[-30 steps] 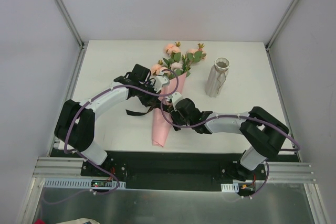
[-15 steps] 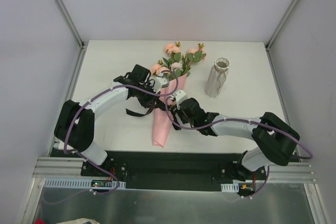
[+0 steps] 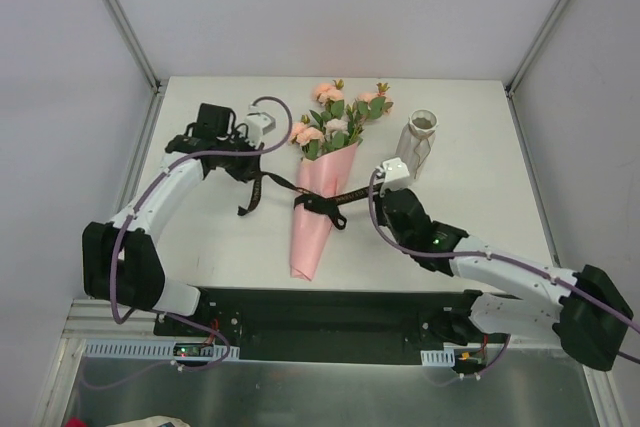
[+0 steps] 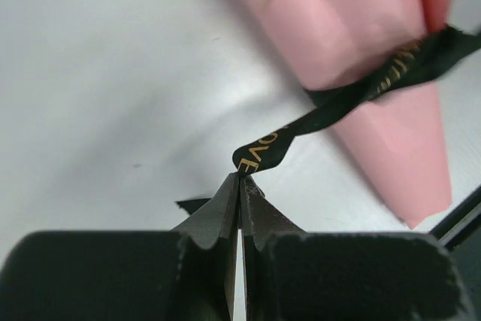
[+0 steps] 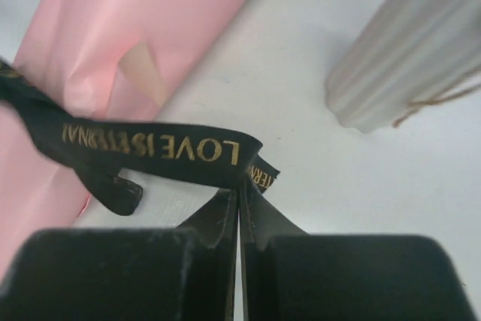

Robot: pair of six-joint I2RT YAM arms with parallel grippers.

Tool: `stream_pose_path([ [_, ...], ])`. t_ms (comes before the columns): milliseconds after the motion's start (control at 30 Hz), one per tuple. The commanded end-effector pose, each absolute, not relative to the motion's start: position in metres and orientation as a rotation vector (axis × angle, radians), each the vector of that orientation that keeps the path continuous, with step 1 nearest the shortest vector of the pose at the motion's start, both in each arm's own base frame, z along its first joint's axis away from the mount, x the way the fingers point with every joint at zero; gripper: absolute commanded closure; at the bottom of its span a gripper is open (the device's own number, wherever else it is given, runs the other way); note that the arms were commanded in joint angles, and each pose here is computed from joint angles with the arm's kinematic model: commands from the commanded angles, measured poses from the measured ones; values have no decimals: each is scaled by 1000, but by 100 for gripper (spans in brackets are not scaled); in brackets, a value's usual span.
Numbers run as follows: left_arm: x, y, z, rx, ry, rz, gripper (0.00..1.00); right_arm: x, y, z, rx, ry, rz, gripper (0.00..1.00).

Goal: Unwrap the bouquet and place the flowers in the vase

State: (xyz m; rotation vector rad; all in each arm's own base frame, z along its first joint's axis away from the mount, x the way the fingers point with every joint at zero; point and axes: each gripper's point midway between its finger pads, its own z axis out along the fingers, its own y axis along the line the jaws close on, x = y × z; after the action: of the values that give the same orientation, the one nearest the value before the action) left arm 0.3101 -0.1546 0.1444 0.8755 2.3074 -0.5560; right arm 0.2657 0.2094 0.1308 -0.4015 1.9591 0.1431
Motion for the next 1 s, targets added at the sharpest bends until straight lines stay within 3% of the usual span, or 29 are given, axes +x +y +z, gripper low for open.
stream_pose_path([
  [0, 332, -95, 177, 643, 2292, -426, 100, 265, 151, 153, -122, 1930, -5, 99],
  [333, 337, 70, 182, 102, 2356, 88, 100, 245, 29, 178, 379, 1900, -194, 99],
  [367, 336, 77, 181, 88, 2354, 118, 92, 243, 24, 179, 393, 1911, -211, 94],
  [400, 334, 81, 180, 79, 2356, 138, 69, 242, 22, 180, 396, 1918, -217, 64],
  [433, 329, 80, 179, 94, 2355, 142, 47, 242, 22, 179, 394, 1931, -229, 50],
  [467, 328, 74, 179, 115, 2348, 108, 4, 241, 22, 180, 379, 1947, -242, 38],
  [500, 326, 69, 180, 130, 2339, 85, 1, 244, 30, 181, 344, 1972, -212, 22],
  [600, 314, 40, 185, 232, 2305, -71, 1, 246, 57, 191, 173, 1986, -162, 4],
  [867, 289, 3, 180, 351, 2282, -274, 1, 189, 213, 203, -701, 1978, 122, 4],
  [967, 283, 0, 168, 339, 2310, -299, 1, 166, 260, 189, -978, 1987, 88, 4],
])
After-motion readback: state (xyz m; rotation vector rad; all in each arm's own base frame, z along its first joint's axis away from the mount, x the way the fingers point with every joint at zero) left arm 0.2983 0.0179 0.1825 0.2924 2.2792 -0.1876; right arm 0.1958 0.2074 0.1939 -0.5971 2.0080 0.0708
